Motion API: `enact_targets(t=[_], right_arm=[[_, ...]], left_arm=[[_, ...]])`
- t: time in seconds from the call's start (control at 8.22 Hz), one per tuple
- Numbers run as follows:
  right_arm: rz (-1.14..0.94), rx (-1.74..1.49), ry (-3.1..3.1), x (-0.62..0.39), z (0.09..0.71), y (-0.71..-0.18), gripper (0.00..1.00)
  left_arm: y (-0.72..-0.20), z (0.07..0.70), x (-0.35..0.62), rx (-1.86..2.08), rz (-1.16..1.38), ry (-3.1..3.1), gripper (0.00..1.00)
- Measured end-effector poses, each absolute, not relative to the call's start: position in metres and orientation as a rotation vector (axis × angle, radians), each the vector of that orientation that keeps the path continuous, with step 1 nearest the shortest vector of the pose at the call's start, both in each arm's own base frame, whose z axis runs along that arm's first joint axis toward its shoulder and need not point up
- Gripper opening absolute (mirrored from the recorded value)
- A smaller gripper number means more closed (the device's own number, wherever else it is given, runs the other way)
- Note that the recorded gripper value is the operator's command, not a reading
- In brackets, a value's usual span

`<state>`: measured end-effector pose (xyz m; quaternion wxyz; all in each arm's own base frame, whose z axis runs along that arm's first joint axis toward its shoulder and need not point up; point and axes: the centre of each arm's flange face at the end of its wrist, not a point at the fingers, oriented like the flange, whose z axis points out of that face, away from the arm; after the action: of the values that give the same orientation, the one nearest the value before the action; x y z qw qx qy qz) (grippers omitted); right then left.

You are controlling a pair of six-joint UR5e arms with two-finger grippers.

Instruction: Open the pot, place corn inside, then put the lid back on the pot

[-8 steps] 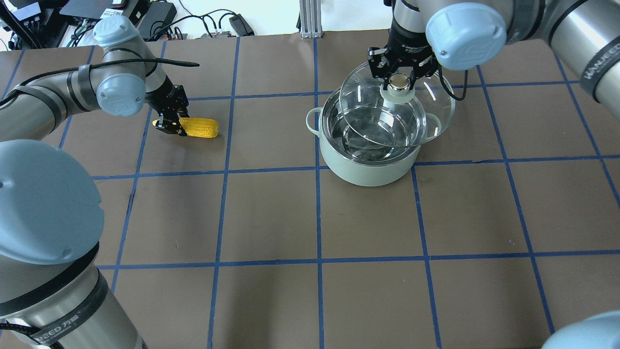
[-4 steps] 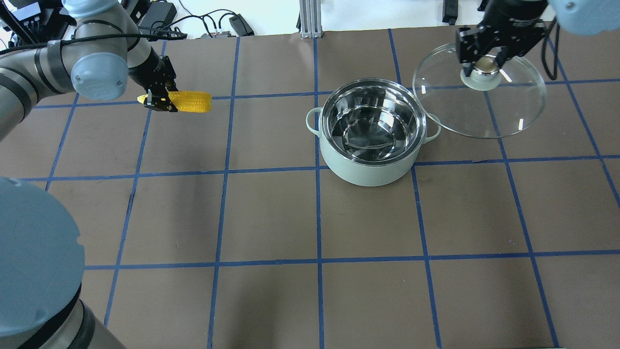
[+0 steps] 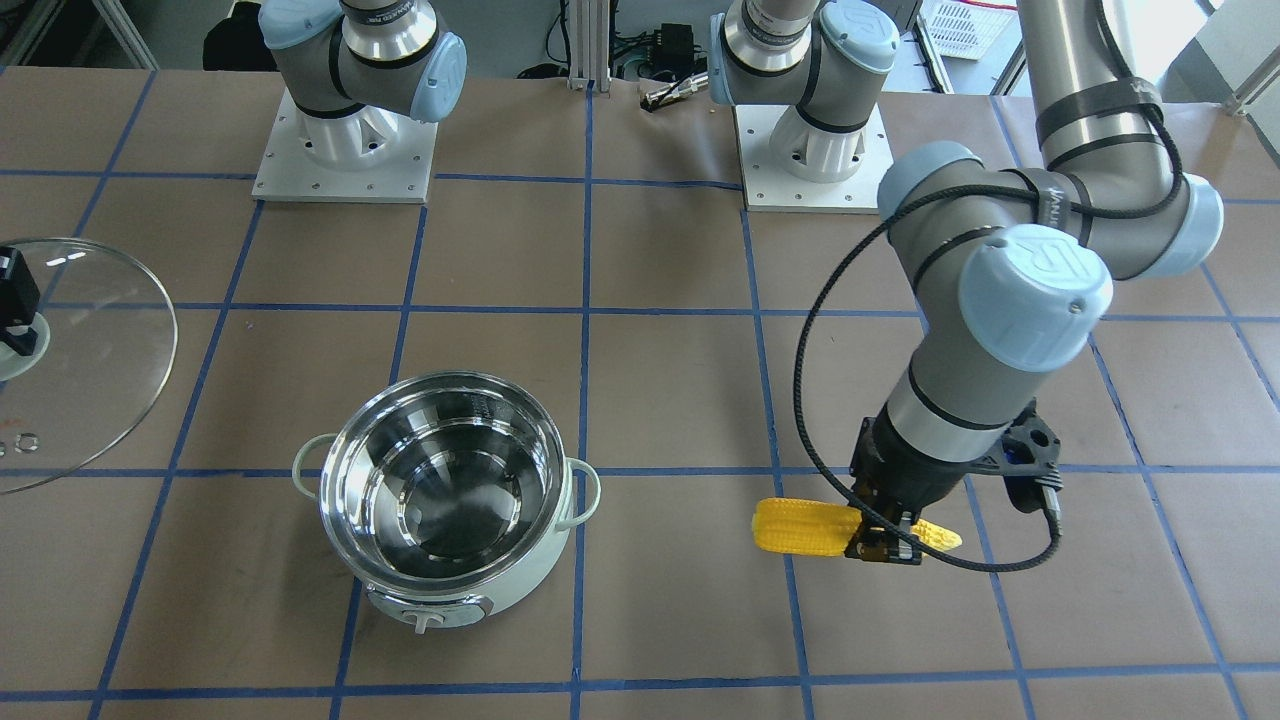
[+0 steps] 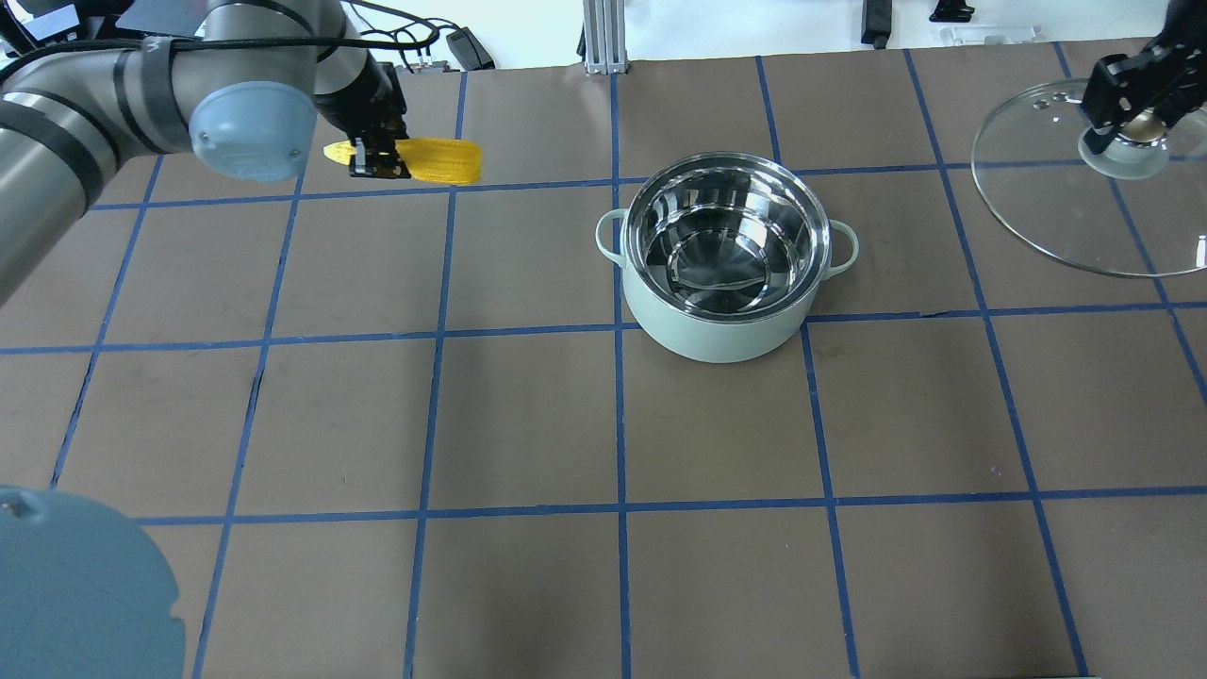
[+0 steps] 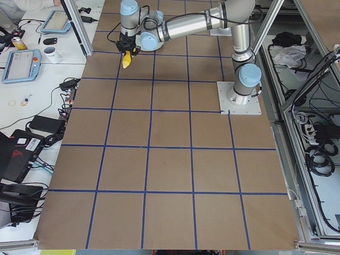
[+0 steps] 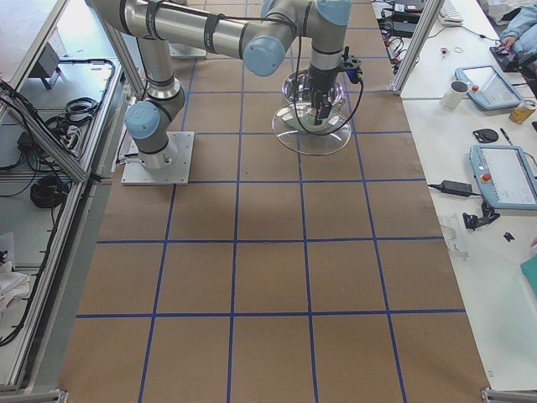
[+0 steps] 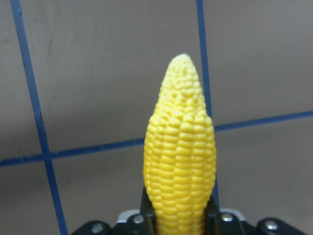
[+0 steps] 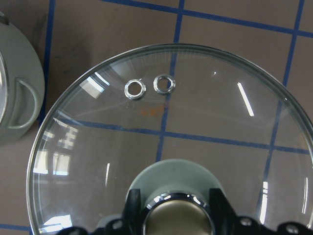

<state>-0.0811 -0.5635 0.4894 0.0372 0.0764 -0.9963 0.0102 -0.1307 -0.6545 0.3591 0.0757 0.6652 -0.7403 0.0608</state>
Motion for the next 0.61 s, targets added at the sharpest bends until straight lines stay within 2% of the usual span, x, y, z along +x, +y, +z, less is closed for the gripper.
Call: enact_targets(t=[0.61], right_arm=[[-0.04,0.29,-3.057,-0.112,0.483,-0.555,0.31]], left_arm=[[-0.587,0.376,-0.337,1.926,0.211,-2.172,0.0]])
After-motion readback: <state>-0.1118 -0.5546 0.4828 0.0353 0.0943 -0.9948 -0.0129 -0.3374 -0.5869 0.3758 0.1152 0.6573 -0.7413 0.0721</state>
